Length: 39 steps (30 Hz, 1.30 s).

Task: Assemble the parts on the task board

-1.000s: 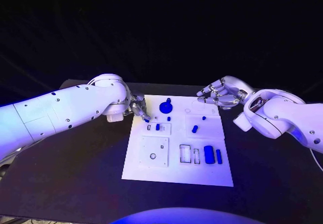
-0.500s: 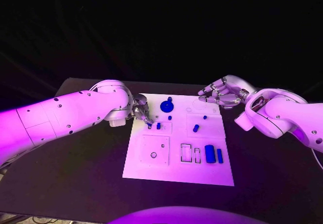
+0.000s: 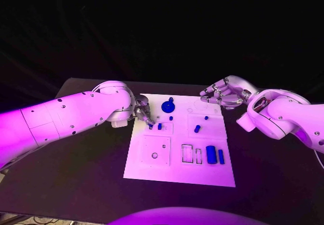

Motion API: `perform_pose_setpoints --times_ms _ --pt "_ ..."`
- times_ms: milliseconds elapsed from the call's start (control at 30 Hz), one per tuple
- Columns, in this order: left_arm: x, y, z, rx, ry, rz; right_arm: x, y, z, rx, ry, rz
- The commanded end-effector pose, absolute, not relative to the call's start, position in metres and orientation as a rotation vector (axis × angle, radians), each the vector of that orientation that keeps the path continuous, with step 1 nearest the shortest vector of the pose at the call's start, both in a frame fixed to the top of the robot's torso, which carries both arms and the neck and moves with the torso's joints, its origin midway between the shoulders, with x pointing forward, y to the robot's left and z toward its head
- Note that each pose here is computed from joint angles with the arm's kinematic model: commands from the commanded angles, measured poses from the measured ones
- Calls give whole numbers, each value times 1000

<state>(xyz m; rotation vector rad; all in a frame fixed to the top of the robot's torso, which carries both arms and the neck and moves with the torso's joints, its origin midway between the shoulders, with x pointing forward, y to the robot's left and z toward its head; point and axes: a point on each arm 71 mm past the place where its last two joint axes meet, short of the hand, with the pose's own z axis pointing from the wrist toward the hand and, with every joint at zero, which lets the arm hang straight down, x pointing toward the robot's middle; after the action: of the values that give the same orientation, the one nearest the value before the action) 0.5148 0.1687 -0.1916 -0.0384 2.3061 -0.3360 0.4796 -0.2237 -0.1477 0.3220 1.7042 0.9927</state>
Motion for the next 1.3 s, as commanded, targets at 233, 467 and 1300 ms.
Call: perform_pose_setpoints --times_ms 233,467,1300 --pt "509 168 -198 13 2363 -305 479 -222 -148 308 1714 1004" --pt "508 168 -199 30 2375 -297 479 -222 -149 307 1714 1005" --pt "508 165 -200 1 2401 -276 478 -223 -149 309 1712 1005"
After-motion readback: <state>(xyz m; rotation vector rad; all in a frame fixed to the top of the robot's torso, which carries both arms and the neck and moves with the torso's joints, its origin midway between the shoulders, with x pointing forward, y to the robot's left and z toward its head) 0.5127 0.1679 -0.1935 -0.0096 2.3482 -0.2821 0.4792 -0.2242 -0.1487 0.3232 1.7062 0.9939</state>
